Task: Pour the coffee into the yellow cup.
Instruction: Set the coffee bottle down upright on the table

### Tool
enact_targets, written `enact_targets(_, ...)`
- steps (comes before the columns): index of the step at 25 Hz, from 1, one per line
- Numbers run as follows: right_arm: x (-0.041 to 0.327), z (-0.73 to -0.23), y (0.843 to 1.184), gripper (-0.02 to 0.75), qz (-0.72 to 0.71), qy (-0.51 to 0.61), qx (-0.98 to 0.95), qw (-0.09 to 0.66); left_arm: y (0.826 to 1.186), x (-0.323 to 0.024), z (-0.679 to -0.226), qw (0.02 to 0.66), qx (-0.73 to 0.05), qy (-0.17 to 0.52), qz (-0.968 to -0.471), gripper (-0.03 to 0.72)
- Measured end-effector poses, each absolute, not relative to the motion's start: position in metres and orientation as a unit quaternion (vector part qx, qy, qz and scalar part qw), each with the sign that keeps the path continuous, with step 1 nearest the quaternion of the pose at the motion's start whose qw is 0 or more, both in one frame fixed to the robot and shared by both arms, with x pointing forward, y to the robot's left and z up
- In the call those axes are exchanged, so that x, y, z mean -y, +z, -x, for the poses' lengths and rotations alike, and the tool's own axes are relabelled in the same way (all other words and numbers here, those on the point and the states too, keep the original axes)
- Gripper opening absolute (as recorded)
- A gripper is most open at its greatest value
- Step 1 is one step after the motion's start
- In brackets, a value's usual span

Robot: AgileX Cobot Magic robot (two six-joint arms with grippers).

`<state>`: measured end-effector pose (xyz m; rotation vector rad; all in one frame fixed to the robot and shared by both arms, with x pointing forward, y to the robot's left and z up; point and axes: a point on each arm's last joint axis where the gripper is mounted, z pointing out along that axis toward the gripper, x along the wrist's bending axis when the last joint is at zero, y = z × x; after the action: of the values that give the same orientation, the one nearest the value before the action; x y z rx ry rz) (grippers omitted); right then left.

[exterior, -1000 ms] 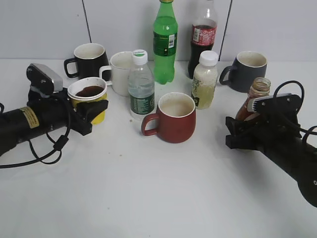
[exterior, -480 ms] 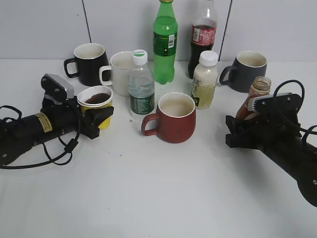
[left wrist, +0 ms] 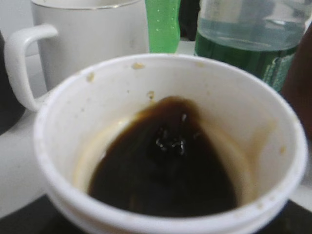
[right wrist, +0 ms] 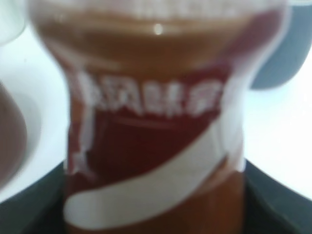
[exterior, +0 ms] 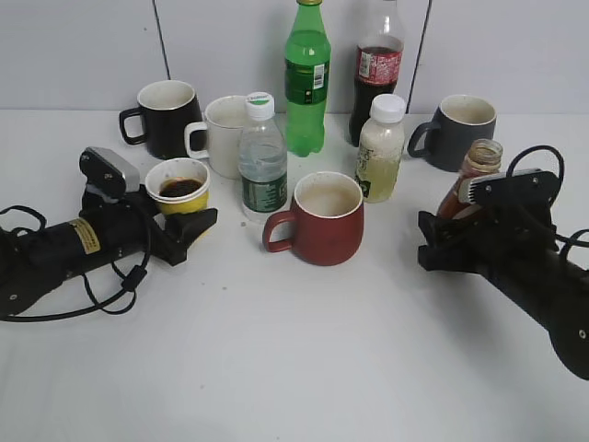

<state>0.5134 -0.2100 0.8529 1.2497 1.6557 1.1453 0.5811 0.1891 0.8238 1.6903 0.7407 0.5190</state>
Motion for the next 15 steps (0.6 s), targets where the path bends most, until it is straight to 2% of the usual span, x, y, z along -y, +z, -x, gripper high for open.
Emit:
enact_targets(7, 0.203, -0.534, 0.863, 0.502, -0.471, 0.471, -0.631, 0.398, 0.824, -0.189, -0.580, 0.576, -0.318, 0.222, -0.720, 0.549)
enact_targets(15, 0.197, -0.549, 0.849, 0.502, -0.464, 0.458, -0.644, 0.400, 0.825, -0.196, -0.569, 0.565, -0.351, 0.226, -0.711, 0.557)
